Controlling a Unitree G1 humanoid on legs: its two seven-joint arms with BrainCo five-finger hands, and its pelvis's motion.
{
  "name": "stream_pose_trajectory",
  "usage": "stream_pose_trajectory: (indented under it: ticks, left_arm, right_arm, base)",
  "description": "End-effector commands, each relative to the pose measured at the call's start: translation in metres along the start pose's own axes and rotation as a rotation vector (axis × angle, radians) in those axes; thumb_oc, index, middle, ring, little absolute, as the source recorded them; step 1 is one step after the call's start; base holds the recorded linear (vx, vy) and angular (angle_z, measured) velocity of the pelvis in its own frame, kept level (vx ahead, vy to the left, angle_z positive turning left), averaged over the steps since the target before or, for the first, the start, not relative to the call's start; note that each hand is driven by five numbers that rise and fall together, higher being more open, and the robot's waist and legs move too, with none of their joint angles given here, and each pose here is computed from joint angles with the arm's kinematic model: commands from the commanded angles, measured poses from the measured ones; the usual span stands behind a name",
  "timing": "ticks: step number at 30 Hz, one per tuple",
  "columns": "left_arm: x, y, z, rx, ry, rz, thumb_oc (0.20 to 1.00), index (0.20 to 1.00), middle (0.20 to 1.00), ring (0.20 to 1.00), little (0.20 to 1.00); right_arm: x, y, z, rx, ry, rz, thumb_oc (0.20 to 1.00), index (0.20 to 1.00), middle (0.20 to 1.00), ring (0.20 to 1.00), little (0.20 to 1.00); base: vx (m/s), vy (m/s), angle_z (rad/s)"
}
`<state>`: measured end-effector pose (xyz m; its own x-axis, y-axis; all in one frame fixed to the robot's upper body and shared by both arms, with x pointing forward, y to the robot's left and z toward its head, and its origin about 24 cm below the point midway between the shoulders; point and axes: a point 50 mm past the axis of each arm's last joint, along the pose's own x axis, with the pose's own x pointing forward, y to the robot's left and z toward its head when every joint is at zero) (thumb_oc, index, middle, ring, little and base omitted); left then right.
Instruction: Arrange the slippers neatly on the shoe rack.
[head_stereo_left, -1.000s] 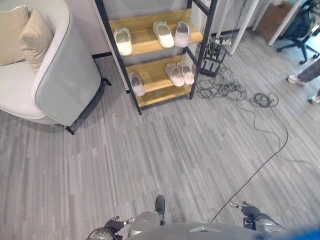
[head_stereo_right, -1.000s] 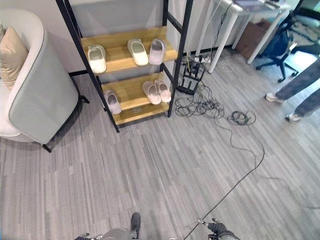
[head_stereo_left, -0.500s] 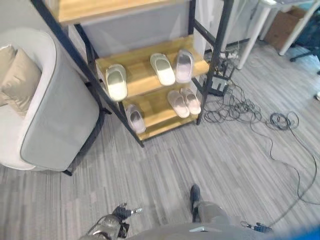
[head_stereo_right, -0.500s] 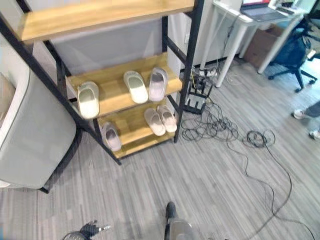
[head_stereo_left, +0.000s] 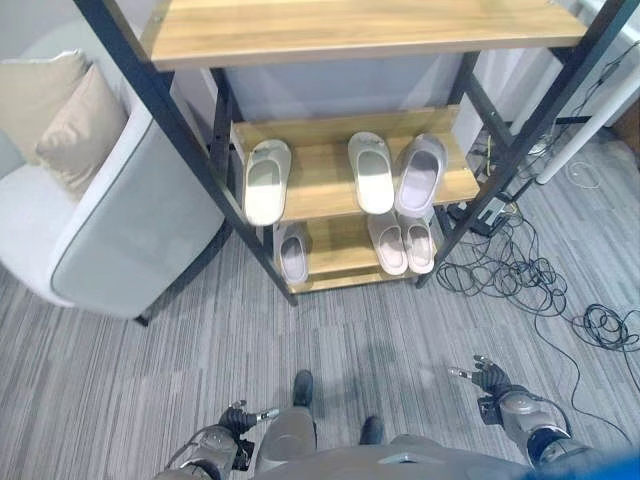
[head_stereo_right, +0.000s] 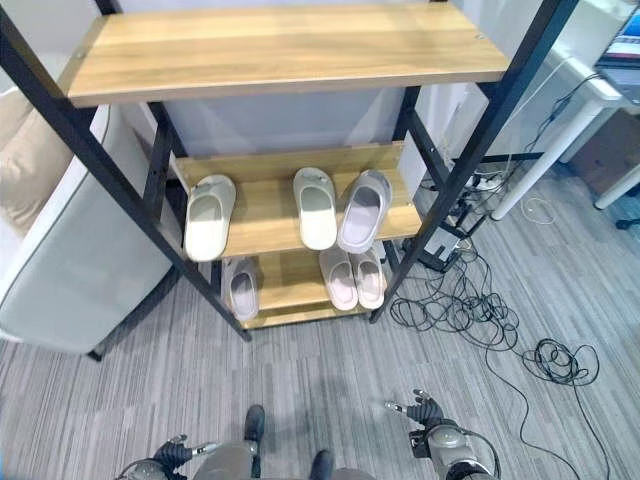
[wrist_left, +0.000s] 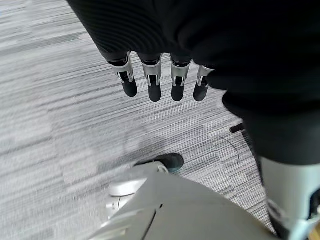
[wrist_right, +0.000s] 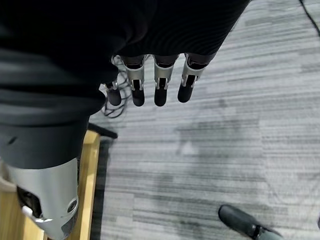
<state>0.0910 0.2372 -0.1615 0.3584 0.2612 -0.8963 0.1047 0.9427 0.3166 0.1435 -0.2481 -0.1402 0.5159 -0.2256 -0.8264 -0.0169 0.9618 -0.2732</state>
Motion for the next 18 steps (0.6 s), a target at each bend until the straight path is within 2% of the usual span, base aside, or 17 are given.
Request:
stream_pose_trajectory:
  ticks: [1,3,5,8,12,17,18]
  left_arm:
    - [0.0,0.021,-0.007,0.026,0.024,0.049,1.0,1.0,1.0,1.0,1.0]
    - [0.0,0.029,-0.008,0.028,0.018,0.065,1.0,1.0,1.0,1.0,1.0]
    - [-0.001,0.044,-0.01,-0.127,0.032,0.109,1.0,1.0,1.0,1.0,1.0]
    - [-0.003,0.054,-0.02,-0.128,0.076,0.131,1.0,1.0,1.0,1.0,1.0]
    - [-0.004,0.054,-0.023,-0.152,0.085,0.141,1.0,1.0,1.0,1.0,1.0]
    - [-0.005,0.037,-0.031,-0.128,0.098,0.102,1.0,1.0,1.0,1.0,1.0]
    - [-0.005,0.031,-0.031,-0.116,0.093,0.088,1.0,1.0,1.0,1.0,1.0]
  right_arm:
    - [-0.005,-0.04,-0.005,0.02,-0.017,-0.054,1.0,1.0,1.0,1.0,1.0]
    - [-0.009,-0.041,-0.022,0.021,0.026,-0.048,1.0,1.0,1.0,1.0,1.0]
    - [-0.009,-0.035,-0.03,0.051,0.066,-0.04,1.0,1.0,1.0,1.0,1.0]
    - [-0.006,-0.025,-0.02,0.044,0.042,-0.01,1.0,1.0,1.0,1.0,1.0]
    - [-0.004,-0.022,-0.011,0.045,0.011,-0.009,1.0,1.0,1.0,1.0,1.0]
    - [-0.003,-0.019,-0.006,0.017,-0.012,-0.006,1.0,1.0,1.0,1.0,1.0]
    - [-0.003,-0.013,0.011,-0.01,-0.091,0.01,1.0,1.0,1.0,1.0,1.0]
  base:
    - [0.12,0.261,0.03]
    - [0.07,0.296,0.02]
    - [0.0,0.271,-0.16]
    - [-0.07,0.215,-0.05]
    - [0.06,-0.092,0.09]
    - [0.1,-0.18,0.36]
    - [0.12,-0.238,0.36]
